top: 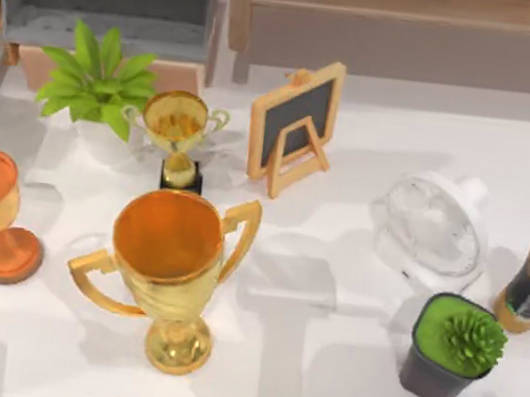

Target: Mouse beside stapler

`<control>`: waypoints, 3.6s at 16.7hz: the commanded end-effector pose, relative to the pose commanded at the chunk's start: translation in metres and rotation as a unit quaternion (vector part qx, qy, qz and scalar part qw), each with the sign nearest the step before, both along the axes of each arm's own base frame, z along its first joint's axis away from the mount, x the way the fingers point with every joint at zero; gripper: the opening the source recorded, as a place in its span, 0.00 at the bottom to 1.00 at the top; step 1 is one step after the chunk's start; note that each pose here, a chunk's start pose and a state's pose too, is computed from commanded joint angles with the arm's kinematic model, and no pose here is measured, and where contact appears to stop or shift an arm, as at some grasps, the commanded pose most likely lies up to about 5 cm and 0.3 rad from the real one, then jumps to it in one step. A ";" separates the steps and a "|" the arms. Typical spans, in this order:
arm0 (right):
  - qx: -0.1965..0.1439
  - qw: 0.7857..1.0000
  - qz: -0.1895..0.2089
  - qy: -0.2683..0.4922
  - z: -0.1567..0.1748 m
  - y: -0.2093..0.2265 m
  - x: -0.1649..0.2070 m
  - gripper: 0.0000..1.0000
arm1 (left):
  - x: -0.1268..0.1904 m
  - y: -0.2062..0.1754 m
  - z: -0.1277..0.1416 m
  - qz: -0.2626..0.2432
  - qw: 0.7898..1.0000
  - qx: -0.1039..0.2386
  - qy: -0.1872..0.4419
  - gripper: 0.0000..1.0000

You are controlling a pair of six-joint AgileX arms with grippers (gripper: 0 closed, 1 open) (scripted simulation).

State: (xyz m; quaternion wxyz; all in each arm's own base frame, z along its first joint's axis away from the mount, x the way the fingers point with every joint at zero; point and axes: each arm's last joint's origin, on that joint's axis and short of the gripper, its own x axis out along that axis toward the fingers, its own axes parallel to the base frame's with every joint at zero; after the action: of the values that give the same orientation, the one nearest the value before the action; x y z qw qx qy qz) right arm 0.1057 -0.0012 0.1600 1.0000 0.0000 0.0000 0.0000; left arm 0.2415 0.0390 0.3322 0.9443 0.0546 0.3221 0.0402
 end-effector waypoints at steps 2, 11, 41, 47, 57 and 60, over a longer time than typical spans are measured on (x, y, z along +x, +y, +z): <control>0.000 1.000 0.000 0.000 0.000 0.000 0.000 1.00 | 0.052 0.019 0.005 0.006 0.998 0.000 0.069 1.00; 0.000 1.000 0.000 0.000 0.000 0.000 0.000 1.00 | 0.210 0.118 -0.105 0.012 0.941 -0.043 0.335 1.00; 0.000 1.000 0.000 0.000 0.000 0.000 0.000 1.00 | 0.238 0.138 -0.178 -0.013 0.916 -0.061 0.397 1.00; 0.000 1.000 0.000 0.000 0.000 0.000 0.000 1.00 | 0.247 0.134 -0.198 -0.011 0.917 -0.058 0.395 1.00; 0.000 1.000 0.000 0.000 0.000 0.000 0.000 1.00 | 0.247 0.134 -0.198 -0.011 0.917 -0.058 0.395 0.32; 0.000 1.000 0.000 0.000 0.000 0.000 0.000 1.00 | 0.247 0.134 -0.198 -0.011 0.917 -0.058 0.395 0.10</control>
State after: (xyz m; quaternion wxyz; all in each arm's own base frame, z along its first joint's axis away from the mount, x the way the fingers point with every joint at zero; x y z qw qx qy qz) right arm 0.1057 -0.0012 0.1600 1.0000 0.0000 0.0000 0.0000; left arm 0.4886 0.1730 0.1343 0.7424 0.0153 0.6697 -0.0140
